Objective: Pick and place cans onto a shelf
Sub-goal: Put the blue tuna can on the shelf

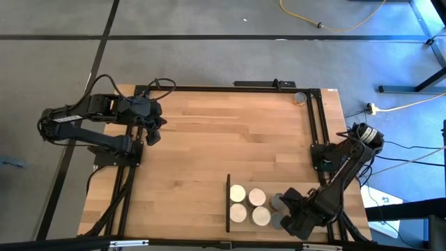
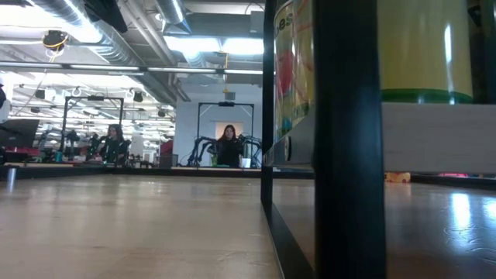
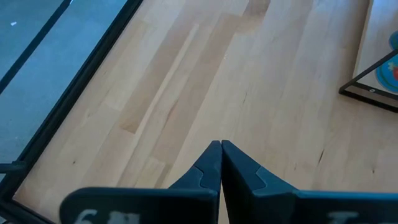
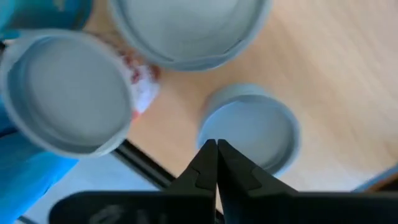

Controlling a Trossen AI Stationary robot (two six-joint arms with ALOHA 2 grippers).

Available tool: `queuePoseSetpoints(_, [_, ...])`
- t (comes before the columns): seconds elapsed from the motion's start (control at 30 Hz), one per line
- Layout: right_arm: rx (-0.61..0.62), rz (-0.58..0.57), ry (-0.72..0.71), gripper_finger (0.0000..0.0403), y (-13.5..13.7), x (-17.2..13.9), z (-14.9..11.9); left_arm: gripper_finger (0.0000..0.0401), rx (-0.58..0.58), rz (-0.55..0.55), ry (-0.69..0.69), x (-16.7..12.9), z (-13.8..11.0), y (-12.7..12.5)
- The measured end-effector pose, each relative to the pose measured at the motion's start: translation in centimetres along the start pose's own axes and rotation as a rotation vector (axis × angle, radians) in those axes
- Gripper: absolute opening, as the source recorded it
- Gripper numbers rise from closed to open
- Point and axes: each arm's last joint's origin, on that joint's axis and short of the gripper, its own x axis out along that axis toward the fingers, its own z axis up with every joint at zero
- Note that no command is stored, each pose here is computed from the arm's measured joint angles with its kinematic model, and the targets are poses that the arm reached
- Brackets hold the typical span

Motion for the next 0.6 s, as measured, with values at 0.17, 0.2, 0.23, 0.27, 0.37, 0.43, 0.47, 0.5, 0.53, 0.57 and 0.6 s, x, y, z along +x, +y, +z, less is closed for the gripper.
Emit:
queuePoseSetpoints(0.17, [0.019, -0.072, -0.015, 0.0004, -0.4, -0.9, 0.6, 0.0000, 0.000, 0.000, 0.000, 0.0, 0.0, 0.0])
queuePoseSetpoints(0.2, [0.021, -0.090, -0.025, 0.0004, -0.6, -1.3, 0.6, 0.0000, 0.000, 0.000, 0.000, 0.0, 0.0, 0.0])
queuePoseSetpoints(0.23, [0.024, -0.112, -0.039, 0.0004, -0.7, -1.8, 0.7, 0.0000, -0.001, 0.000, 0.000, 0.0, 0.0, 0.0])
queuePoseSetpoints(0.27, [0.026, -0.133, -0.054, 0.0003, -0.9, -2.2, 0.7, 0.0000, -0.001, 0.000, 0.000, 0.0, 0.0, 0.0])
queuePoseSetpoints(0.37, [0.035, -0.180, -0.058, 0.0003, -1.3, -2.6, 0.9, 0.0000, 0.000, 0.000, 0.000, 0.0, 0.0, 0.0])
queuePoseSetpoints(0.43, [0.047, -0.201, -0.042, 0.0002, -1.5, -2.4, 1.0, 0.0000, 0.000, 0.000, 0.000, 0.0, 0.0, 0.0])
queuePoseSetpoints(0.47, [0.049, -0.206, -0.044, 0.0002, -1.6, -2.2, 1.0, 0.0000, 0.000, 0.000, 0.000, 0.0, 0.0, 0.0])
queuePoseSetpoints(0.5, [0.049, -0.208, -0.050, 0.0002, -1.6, -1.9, 1.1, 0.0000, 0.000, 0.000, 0.000, 0.0, 0.0, 0.0])
queuePoseSetpoints(0.53, [0.049, -0.212, -0.053, 0.0002, -1.7, -1.8, 1.2, 0.0000, 0.000, 0.000, 0.000, 0.0, 0.0, 0.0])
queuePoseSetpoints(0.57, [0.049, -0.218, -0.053, 0.0002, -1.7, -1.6, 1.3, 0.0000, 0.000, 0.000, 0.000, 0.0, 0.0, 0.0])
queuePoseSetpoints(0.6, [0.051, -0.225, -0.054, 0.0002, -1.8, -1.5, 1.4, 0.0000, 0.000, 0.000, 0.000, 0.0, 0.0, 0.0])
